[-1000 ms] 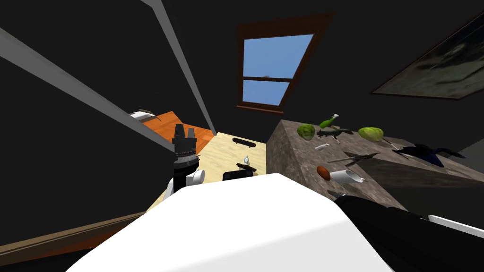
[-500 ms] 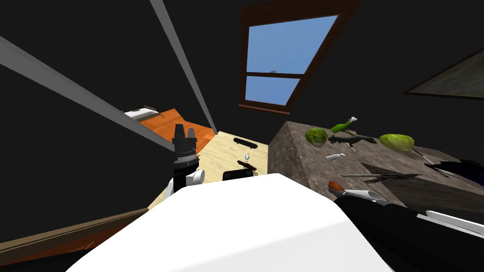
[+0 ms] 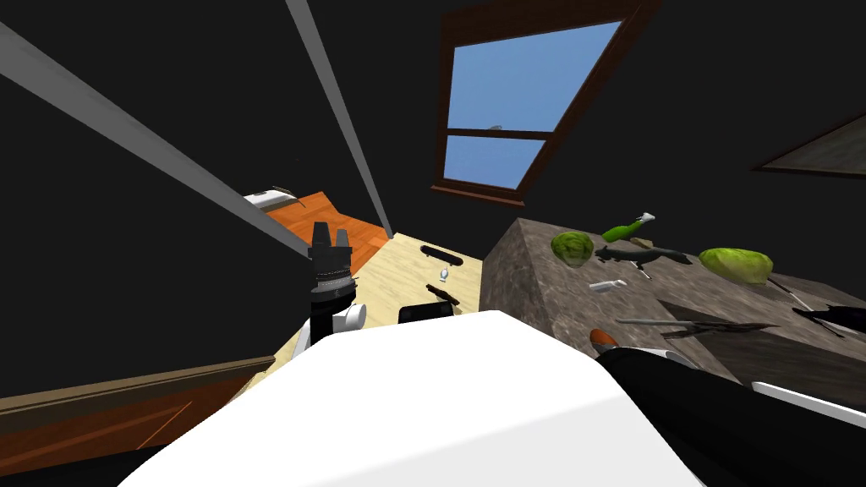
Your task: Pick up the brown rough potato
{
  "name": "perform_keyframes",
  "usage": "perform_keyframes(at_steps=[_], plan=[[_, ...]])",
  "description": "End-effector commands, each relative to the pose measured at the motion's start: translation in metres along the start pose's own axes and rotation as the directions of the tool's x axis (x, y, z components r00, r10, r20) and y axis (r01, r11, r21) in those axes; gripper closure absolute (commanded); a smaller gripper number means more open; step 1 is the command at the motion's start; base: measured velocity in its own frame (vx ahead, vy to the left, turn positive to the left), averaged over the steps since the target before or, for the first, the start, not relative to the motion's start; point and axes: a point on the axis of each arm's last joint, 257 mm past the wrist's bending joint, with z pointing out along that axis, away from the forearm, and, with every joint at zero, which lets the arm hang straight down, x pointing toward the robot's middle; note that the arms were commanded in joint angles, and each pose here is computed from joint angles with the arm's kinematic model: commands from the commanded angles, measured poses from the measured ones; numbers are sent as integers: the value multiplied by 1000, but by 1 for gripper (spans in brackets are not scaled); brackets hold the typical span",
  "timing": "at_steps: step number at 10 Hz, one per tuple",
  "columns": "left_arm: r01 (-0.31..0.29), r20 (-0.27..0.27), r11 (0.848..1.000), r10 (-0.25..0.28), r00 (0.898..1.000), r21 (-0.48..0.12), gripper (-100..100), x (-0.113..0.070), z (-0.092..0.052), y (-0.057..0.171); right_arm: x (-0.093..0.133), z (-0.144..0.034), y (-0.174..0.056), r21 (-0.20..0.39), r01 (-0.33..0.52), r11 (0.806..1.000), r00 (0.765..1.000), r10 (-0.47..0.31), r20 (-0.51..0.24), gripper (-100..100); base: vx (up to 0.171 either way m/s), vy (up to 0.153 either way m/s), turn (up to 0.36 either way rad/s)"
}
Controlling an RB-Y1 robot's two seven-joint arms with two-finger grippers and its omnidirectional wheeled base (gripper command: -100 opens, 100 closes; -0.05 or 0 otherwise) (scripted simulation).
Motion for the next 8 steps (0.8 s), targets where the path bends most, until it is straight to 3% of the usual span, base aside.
perform_keyframes(at_steps=[1, 4, 5, 6, 8], plan=[[0, 0, 1000, 0, 1000, 0, 0, 0, 0, 0, 0, 0, 0, 0, 0, 1000, 1000, 0, 0, 100, 0, 0, 0], [0, 0, 1000, 0, 1000, 0, 0, 0, 0, 0, 0, 0, 0, 0, 0, 1000, 1000, 0, 0, 100, 0, 0, 0], [0, 0, 1000, 0, 1000, 0, 0, 0, 0, 0, 0, 0, 0, 0, 0, 1000, 1000, 0, 0, 0, 0, 0, 0], [0, 0, 1000, 0, 1000, 0, 0, 0, 0, 0, -7, -4, -1, -7, 20, 1000, 1000, -20, 3, 100, 47, 14, -208], [0, 0, 1000, 0, 1000, 0, 0, 0, 0, 0, -16, -9, -2, -17, 45, 999, 999, -45, 8, 100, 73, 36, -186]])
